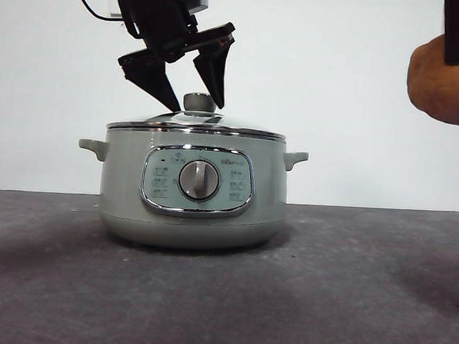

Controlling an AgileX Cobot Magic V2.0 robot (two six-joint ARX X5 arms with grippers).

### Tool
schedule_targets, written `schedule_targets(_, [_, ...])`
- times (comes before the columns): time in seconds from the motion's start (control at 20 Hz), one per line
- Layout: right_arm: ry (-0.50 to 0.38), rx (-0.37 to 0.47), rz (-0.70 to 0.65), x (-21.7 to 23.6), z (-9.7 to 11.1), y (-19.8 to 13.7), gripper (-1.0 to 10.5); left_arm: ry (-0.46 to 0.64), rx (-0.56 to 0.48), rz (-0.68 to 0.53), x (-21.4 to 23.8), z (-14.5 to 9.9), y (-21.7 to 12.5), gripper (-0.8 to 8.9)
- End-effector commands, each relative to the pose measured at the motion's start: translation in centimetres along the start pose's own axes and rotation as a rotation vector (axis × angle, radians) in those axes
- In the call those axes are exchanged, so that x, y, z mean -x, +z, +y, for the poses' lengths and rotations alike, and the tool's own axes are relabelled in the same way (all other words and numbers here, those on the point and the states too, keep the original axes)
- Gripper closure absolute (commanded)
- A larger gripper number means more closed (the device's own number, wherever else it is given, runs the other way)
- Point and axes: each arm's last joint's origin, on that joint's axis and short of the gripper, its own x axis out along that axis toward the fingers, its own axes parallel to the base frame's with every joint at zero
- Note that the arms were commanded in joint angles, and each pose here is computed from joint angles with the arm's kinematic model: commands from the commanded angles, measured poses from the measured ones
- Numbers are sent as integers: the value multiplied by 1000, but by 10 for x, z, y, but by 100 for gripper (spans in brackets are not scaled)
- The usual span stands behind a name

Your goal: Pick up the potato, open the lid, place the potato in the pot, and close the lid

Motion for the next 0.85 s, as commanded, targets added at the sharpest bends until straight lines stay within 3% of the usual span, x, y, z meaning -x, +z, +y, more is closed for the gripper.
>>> schedule_targets(0.05, [3,-3,-12,1,0,1,949,3,-40,1,-3,-4,0,583])
schedule_targets(0.25, [3,-4,-11,1,0,1,949,4,-73,5,-5,-4,-1,834])
schedule_targets(0.5, [6,-31,-22,1,1,2,949,5,-87,-38,1,-4,4,824])
schedule_targets(0.85, [72,-116,-114,-2,6,16,954,13,-94,-152,51,-5,13,823])
